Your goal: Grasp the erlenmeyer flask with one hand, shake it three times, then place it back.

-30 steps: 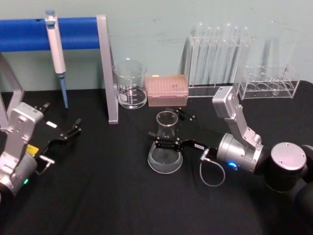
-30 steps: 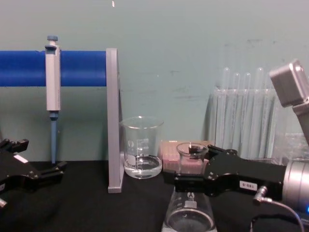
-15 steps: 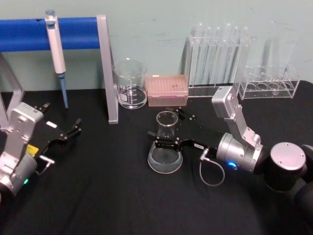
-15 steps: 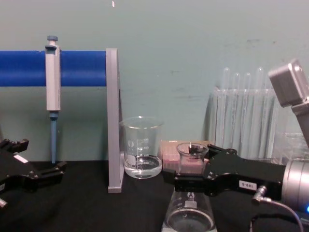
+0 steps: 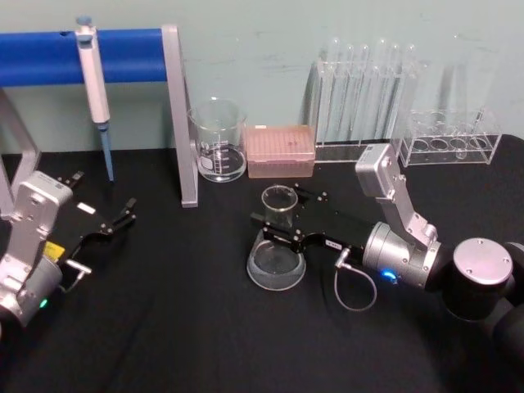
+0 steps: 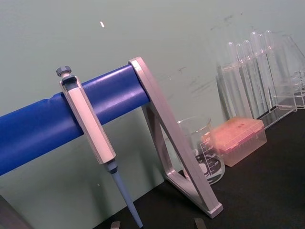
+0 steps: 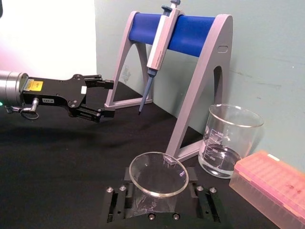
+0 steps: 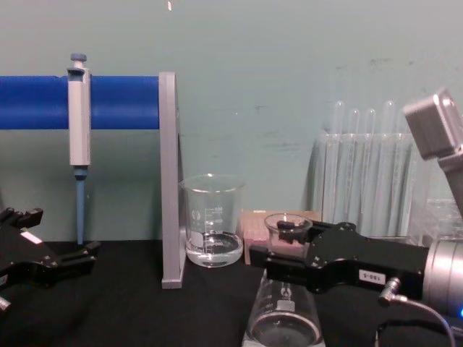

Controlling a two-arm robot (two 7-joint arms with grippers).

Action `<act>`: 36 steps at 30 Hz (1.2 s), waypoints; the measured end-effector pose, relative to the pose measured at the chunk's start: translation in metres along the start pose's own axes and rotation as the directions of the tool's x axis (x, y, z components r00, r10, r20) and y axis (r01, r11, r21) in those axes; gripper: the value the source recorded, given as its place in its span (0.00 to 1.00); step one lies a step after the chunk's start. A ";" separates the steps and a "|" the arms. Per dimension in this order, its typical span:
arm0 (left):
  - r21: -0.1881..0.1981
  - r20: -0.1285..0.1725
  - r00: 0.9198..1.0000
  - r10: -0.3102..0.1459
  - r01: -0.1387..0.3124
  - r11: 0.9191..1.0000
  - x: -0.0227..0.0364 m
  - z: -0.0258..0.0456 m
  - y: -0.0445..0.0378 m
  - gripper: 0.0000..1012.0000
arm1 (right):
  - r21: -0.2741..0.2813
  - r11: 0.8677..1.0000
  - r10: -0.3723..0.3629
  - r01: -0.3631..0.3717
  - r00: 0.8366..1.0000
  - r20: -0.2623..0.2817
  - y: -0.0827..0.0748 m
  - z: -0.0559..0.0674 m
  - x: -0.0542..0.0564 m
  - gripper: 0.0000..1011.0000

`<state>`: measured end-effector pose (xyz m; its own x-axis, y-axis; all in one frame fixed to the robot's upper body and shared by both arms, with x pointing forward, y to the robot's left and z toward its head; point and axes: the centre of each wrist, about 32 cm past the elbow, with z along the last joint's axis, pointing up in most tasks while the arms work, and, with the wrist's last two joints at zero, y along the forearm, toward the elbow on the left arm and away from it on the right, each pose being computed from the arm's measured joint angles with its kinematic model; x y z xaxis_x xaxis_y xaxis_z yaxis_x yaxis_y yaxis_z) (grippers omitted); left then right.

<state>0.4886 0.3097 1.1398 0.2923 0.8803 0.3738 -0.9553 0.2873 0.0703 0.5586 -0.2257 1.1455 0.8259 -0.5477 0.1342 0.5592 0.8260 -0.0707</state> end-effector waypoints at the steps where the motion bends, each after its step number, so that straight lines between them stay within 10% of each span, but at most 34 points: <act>1: 0.000 0.000 1.000 0.000 0.000 1.000 0.0000 0.0000 0.0000 0.99 | 0.000 1.000 0.000 0.000 1.000 0.000 0.000 0.000 0.000 0.67; 9: 0.000 0.000 1.000 0.000 0.000 1.000 0.0000 0.0000 0.0000 0.99 | 0.000 1.000 0.000 0.000 1.000 -0.001 0.000 0.000 0.000 0.45; 25: 0.000 0.000 1.000 0.000 0.000 1.000 0.0000 0.0000 0.0000 0.99 | 0.060 0.997 -0.058 0.058 0.998 -0.004 -0.003 0.011 -0.006 0.45; 36: 0.000 0.000 1.000 0.000 0.000 1.000 0.0000 0.0000 0.0000 0.99 | 0.107 0.980 -0.170 0.170 0.985 -0.012 -0.010 0.042 -0.016 0.45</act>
<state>0.4886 0.3097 1.1398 0.2923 0.8803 0.3738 -0.9553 0.2873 0.0703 0.5370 -0.2193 1.1851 0.7197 -0.6815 0.1328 0.6805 0.7303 0.0595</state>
